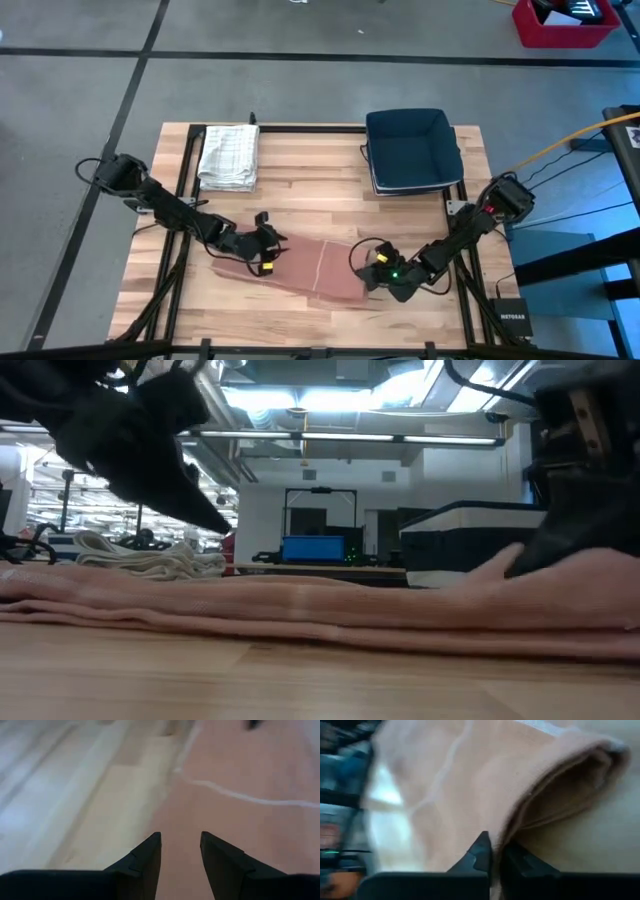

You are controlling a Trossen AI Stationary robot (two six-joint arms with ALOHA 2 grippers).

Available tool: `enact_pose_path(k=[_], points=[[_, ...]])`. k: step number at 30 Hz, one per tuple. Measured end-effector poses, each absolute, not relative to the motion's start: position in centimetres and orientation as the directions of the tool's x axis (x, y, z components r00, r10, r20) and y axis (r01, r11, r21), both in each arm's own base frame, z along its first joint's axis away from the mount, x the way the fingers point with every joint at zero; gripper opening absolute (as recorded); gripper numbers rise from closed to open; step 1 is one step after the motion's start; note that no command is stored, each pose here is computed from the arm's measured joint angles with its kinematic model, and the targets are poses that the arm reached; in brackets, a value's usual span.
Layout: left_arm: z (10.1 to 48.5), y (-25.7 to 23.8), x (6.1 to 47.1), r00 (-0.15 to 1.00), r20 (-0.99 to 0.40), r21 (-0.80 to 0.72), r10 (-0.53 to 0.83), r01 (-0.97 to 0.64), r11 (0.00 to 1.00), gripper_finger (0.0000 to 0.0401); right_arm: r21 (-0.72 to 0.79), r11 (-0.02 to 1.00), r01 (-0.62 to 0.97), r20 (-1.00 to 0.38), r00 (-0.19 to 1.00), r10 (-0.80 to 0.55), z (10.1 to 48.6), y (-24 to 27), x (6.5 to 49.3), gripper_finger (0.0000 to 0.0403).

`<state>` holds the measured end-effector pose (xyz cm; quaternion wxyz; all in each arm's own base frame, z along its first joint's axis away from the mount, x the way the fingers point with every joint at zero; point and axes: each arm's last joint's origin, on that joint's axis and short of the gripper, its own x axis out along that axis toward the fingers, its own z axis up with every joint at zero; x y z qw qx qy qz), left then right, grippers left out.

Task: Fold towel
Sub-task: Fold the brown towel on the table

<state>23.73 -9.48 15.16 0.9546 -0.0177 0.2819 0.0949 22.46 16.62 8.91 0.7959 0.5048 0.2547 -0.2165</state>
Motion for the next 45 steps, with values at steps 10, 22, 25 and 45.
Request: enact_pose_path(k=[10, 22, 25, 45], points=[[15.4, -9.7, 25.0, 0.875, -0.481, -0.003, 0.057, -0.066, 0.998, 0.013, 0.509, 0.485, 0.711, -0.773, 0.626, -0.106, 12.1, 14.5, 19.5, 0.0011], [10.9, -9.8, 32.2, 0.808, -0.59, 0.04, -0.014, 0.046, 0.998, 0.013, 0.546, 0.478, 0.688, -0.761, 0.646, -0.059, 13.2, 14.3, 19.5, 0.0011], [9.9, -9.5, 33.0, 0.778, -0.628, 0.057, 0.012, 0.03, 0.998, 0.013, 0.572, 0.467, 0.675, -0.755, 0.656, -0.023, 13.8, 14.4, 19.5, 0.0015], [10.3, -9.2, 33.9, 0.824, -0.567, 0.096, 0.013, 0.05, 0.994, 0.013, 0.687, 0.558, 0.466, -0.49, 0.864, -0.118, 21.3, 11.5, 29.5, 0.0014]])
